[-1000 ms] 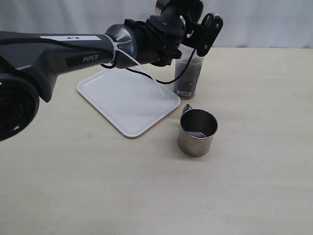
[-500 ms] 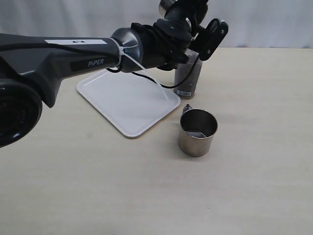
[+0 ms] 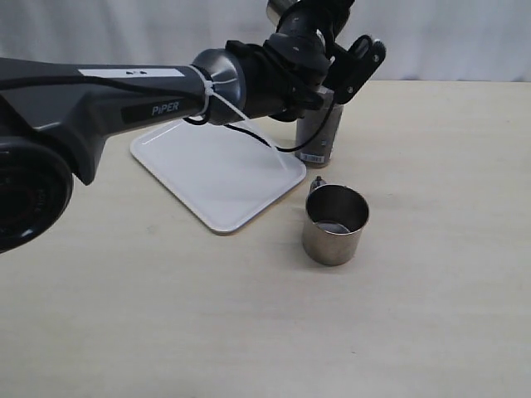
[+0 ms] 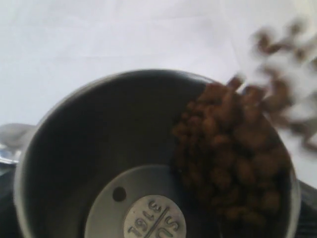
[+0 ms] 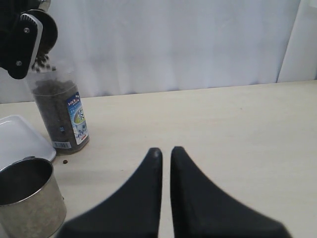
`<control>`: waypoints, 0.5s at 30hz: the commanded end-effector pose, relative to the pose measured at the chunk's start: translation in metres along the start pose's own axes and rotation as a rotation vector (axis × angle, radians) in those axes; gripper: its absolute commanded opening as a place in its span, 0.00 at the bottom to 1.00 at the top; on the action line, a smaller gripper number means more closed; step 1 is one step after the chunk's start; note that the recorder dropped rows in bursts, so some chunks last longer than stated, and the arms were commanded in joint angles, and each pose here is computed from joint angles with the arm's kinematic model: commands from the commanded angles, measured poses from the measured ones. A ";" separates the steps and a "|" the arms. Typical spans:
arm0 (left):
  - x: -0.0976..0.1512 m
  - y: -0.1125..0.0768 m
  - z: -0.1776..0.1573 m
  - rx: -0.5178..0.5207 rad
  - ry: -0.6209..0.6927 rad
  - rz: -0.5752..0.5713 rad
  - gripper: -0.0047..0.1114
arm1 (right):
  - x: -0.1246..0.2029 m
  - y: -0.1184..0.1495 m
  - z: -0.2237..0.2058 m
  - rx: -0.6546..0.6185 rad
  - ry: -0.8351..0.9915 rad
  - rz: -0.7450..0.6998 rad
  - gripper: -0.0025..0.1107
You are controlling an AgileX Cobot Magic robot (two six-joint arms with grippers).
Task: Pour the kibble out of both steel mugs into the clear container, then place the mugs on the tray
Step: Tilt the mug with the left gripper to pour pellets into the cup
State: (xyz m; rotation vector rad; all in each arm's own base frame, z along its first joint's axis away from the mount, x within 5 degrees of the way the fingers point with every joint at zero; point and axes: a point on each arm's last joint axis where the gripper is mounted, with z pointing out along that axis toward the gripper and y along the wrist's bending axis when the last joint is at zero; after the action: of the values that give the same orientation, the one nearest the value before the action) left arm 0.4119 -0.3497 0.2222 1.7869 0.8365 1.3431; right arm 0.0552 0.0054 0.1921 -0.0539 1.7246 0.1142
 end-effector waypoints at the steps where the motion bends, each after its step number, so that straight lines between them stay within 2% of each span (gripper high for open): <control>1: -0.002 0.007 -0.004 -0.017 0.014 0.025 0.04 | 0.001 0.000 0.000 -0.001 0.001 -0.013 0.06; 15: -0.006 0.010 -0.007 -0.022 0.011 0.081 0.04 | 0.001 0.000 0.000 -0.001 0.001 -0.013 0.06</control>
State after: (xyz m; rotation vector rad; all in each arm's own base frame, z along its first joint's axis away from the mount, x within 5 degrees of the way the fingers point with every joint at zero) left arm 0.4058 -0.3567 0.2223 1.8338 0.7632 1.3797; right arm 0.0552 0.0054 0.1921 -0.0539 1.7246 0.1142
